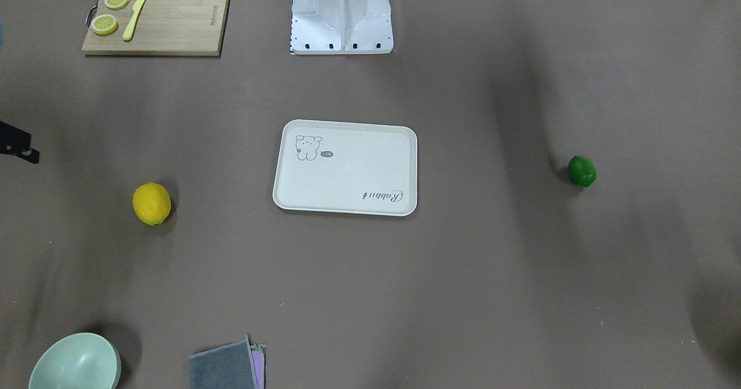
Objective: Place all lemons on tray
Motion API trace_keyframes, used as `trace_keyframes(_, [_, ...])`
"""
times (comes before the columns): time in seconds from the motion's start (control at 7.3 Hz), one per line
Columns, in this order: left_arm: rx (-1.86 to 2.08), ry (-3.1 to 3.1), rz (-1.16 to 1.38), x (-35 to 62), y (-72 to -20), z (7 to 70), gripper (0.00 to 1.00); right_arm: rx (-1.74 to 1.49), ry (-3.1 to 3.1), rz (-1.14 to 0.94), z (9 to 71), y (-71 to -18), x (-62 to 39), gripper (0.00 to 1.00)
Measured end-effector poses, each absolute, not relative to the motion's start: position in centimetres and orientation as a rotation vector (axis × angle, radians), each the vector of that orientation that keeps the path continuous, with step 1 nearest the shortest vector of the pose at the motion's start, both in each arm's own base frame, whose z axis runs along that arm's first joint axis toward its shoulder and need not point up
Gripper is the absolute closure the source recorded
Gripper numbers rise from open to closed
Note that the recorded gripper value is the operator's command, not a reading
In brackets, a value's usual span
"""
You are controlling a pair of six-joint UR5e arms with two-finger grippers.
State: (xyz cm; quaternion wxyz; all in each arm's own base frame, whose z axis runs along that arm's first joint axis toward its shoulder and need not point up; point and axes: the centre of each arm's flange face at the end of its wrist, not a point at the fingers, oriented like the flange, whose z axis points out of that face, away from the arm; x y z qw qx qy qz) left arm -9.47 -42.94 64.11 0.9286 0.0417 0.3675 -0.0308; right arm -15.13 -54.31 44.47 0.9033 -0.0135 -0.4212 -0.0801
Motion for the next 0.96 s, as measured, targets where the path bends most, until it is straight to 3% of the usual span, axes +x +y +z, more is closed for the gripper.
trace_keyframes(0.41, [0.095, 0.752, -0.044, -7.3, -45.3, 61.8, 0.02, -0.059, -0.872, -0.246, 41.9, -55.0, -23.0, 0.00])
trace_keyframes(0.96, [-0.019, 0.797, -0.207, 3.9, -49.3, 54.0, 0.02, 0.006, -0.854, -0.358, 42.9, -56.7, -30.3, 0.00])
